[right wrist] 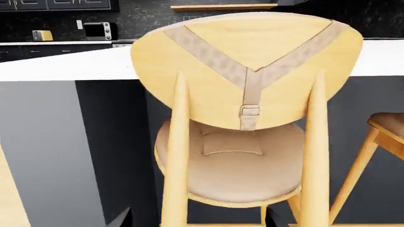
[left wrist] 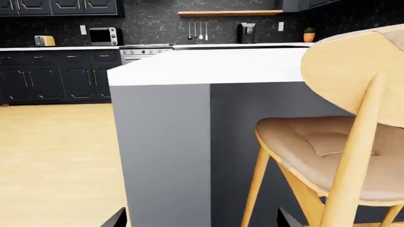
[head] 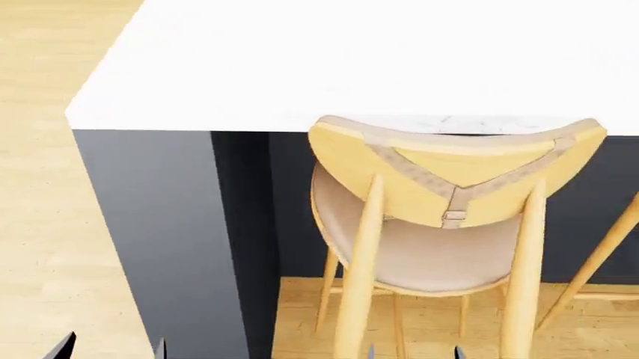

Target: Place the cup inside the bowl on the dining table and move the bowl to any counter.

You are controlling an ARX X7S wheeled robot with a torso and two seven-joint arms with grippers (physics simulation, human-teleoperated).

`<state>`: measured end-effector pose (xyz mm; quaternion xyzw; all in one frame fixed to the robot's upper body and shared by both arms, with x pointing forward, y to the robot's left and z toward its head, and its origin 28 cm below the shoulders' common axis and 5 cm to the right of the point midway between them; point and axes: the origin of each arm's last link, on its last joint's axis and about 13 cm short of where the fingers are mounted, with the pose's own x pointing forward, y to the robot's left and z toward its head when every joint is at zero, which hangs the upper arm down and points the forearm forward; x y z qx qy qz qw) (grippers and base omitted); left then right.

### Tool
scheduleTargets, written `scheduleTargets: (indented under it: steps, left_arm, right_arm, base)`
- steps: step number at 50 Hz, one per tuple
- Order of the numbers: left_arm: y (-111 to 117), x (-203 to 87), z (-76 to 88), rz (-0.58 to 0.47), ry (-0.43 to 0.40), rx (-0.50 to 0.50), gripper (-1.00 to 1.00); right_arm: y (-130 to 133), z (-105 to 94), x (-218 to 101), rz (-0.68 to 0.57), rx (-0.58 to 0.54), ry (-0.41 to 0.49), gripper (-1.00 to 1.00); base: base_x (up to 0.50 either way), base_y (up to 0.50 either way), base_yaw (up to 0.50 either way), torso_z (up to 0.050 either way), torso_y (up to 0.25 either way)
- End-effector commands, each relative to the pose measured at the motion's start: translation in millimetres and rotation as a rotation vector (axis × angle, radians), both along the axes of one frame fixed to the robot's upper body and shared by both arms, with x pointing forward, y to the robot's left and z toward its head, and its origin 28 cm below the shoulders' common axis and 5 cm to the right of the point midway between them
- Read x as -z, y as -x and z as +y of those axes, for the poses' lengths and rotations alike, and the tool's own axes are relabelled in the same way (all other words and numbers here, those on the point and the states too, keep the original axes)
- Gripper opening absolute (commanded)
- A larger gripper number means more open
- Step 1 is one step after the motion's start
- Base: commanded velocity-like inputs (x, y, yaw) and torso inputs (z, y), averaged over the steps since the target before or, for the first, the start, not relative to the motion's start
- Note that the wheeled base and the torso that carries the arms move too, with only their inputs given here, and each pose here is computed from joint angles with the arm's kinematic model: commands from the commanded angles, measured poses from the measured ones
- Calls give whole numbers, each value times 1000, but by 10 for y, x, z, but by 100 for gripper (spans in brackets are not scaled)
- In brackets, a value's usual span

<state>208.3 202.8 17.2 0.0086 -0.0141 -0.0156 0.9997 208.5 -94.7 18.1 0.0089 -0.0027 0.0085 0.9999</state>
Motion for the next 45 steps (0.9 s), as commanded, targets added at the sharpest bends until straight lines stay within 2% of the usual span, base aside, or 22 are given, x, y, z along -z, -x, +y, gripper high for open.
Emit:
scheduleTargets:
  steps: [1,45]
  left_arm:
    - [2,2,6,-2,-1,0,100]
    - [-3,-3,-2,-1,-2,4,100]
  right_arm:
    - [0,-2,-3,-4,5,-4,100]
    - [4,-13,-4,-6,17,-4,100]
  base:
    - [0,-500,0,0,0]
    - [19,-500,0,0,0]
